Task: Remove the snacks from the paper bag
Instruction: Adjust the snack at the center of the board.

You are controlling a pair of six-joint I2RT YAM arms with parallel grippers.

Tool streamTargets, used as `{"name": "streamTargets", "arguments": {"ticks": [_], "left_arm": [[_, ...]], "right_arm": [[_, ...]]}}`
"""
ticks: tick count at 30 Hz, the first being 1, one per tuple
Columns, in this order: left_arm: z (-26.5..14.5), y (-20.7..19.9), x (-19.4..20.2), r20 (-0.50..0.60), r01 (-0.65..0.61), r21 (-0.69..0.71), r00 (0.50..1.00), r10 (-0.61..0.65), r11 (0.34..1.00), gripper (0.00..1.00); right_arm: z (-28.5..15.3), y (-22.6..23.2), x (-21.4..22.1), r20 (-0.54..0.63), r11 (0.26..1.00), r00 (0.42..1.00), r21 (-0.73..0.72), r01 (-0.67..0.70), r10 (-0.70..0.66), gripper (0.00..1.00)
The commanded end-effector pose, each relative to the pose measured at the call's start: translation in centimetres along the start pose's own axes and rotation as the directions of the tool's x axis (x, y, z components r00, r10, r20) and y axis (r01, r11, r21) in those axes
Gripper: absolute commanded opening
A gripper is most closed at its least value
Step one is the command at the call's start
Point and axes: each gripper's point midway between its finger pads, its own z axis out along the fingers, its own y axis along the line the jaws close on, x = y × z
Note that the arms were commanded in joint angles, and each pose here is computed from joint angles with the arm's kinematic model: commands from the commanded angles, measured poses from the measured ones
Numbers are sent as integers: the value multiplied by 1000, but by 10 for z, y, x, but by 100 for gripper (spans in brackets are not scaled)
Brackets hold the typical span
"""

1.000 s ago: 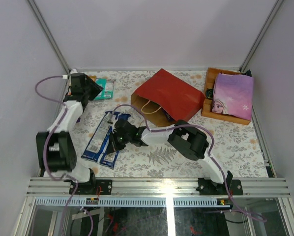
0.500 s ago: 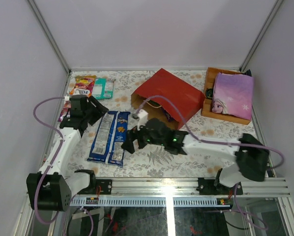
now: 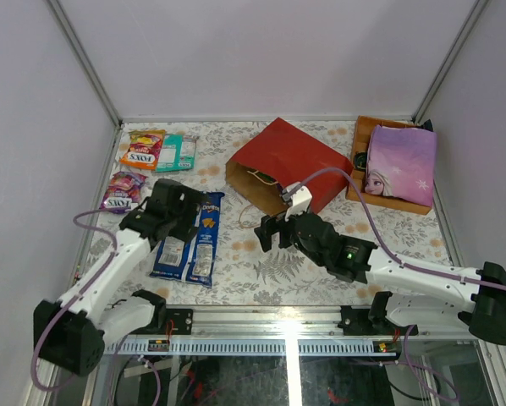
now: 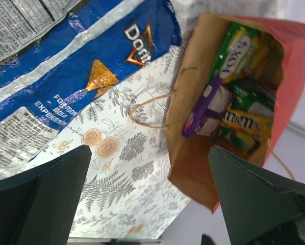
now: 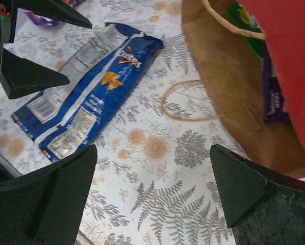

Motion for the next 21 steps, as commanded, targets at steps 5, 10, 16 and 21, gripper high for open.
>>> {"name": "streamTargets", "arguments": {"ticks": [5,10,16,21], "left_arm": [[47,25,-2,108,216,-306,975,-192,927,100],[73,49,-8,162,223,-400,972,-170,889,100],[93,86,-27,207,221,-493,969,-134,841,100],[98,118,-48,235,195,-573,970,-69,796,99]], "right_arm": [[-7,-32,-10,48,990,999,138,18,-25,99],[-10,-44,-5,43,985,999,168,25,-33,99],[-11,-56,-1,33,982,999,189,23,-29,99],[-10,-62,1,25,983,1000,186,10,-15,99]]}}
